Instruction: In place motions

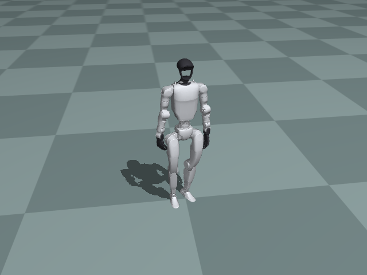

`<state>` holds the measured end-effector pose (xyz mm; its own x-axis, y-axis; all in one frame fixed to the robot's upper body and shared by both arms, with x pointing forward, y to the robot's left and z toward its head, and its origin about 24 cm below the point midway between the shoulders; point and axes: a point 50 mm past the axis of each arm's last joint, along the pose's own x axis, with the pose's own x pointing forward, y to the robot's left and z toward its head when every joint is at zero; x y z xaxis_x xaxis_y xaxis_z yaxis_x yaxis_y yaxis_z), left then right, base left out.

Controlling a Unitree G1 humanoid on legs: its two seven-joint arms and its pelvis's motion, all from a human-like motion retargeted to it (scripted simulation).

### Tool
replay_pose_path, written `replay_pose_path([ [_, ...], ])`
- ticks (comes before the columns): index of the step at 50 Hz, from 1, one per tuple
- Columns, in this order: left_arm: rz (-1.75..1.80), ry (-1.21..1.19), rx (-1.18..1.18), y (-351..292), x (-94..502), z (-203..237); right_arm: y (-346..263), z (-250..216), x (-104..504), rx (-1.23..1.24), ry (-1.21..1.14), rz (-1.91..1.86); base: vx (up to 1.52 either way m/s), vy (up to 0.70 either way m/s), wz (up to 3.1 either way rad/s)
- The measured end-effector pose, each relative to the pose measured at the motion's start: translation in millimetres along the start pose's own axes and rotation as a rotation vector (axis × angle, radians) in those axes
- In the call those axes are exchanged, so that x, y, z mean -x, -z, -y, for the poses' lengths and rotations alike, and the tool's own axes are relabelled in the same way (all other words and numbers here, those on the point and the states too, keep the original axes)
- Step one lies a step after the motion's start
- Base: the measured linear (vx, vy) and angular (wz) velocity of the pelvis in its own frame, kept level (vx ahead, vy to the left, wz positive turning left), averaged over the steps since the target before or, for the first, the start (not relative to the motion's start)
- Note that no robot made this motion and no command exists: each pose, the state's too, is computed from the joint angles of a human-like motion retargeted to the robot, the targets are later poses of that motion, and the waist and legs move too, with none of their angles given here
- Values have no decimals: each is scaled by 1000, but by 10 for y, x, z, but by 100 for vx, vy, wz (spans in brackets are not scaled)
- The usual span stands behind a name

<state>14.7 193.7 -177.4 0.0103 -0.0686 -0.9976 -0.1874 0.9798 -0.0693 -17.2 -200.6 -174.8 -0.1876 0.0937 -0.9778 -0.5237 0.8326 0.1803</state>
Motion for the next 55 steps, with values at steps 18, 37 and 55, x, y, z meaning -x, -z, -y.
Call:
replay_pose_path([
  [18,452,-31,-137,-1552,353,47,692,-205,9,-283,10,-117,0,0,0],
  [37,41,13,-52,-140,-5,64,-751,136,90,106,7,201,0,1,11],
  [55,-316,40,132,1252,117,159,-1280,147,227,259,13,322,-1,0,2],
])
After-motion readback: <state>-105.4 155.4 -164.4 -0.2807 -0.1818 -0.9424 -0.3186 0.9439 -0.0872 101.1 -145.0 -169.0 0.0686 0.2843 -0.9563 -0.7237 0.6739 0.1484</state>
